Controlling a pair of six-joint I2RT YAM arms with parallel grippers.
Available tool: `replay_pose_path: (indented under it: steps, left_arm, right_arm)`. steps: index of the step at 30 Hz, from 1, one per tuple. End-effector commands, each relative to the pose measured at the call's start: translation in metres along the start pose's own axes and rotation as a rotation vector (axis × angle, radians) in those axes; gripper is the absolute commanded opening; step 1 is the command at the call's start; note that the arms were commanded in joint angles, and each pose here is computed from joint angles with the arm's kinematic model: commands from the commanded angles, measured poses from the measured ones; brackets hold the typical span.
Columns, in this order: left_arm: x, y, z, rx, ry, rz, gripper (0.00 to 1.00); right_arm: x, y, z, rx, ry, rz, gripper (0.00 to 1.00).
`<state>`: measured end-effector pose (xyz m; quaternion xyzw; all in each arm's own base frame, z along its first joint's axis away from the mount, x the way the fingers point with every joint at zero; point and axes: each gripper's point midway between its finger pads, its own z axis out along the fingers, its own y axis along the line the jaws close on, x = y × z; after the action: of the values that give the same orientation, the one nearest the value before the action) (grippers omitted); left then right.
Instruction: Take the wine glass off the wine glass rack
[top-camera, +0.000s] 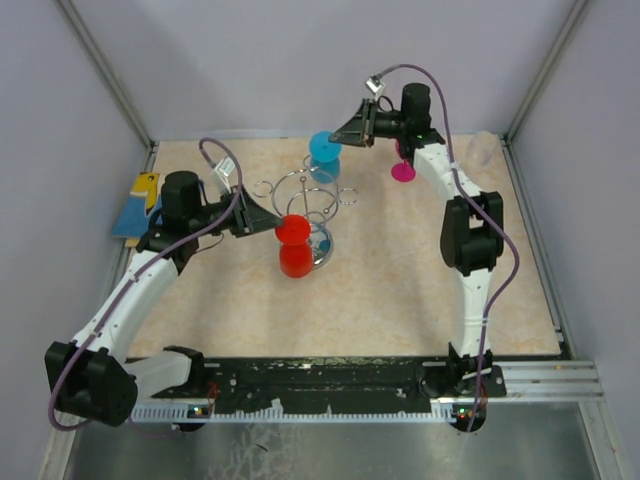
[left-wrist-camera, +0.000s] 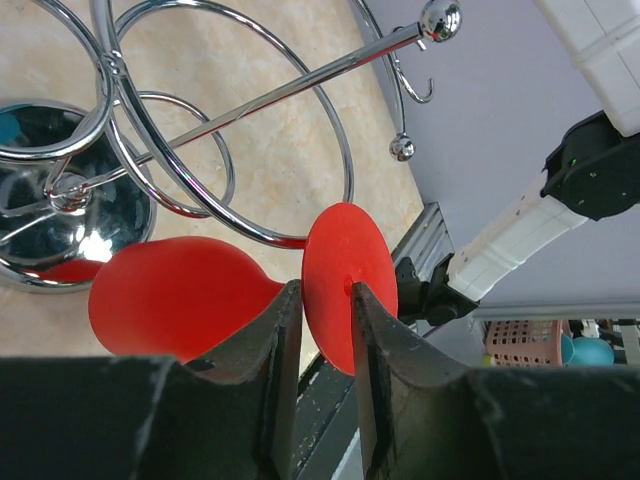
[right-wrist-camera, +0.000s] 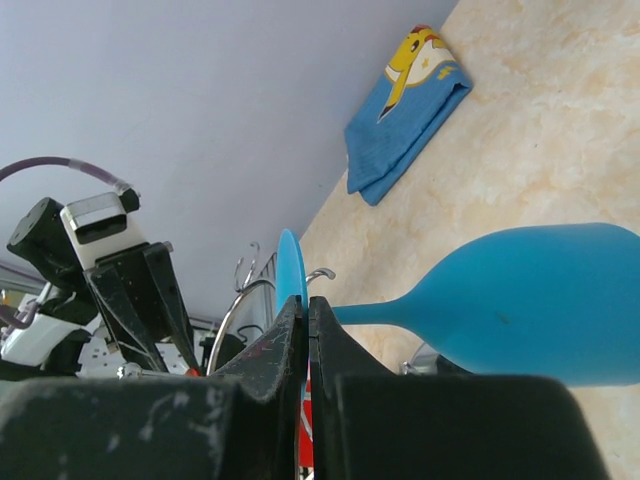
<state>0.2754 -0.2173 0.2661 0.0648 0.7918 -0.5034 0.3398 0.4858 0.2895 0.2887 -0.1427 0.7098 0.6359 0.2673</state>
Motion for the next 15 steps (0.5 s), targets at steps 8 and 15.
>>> replay_pose_path:
  steps: [8,15]
  left_arm:
    - [0.006,-0.016,0.005,0.079,0.041,0.01,0.34]
    - [0.013,-0.014,0.011,0.081,0.067,0.006,0.4]
  right_arm:
    - [-0.02,0.049,-0.018,-0.03,-0.05,-0.116,0.0]
    - [-0.021,0.05,-0.02,-0.03,-0.053,-0.12,0.0]
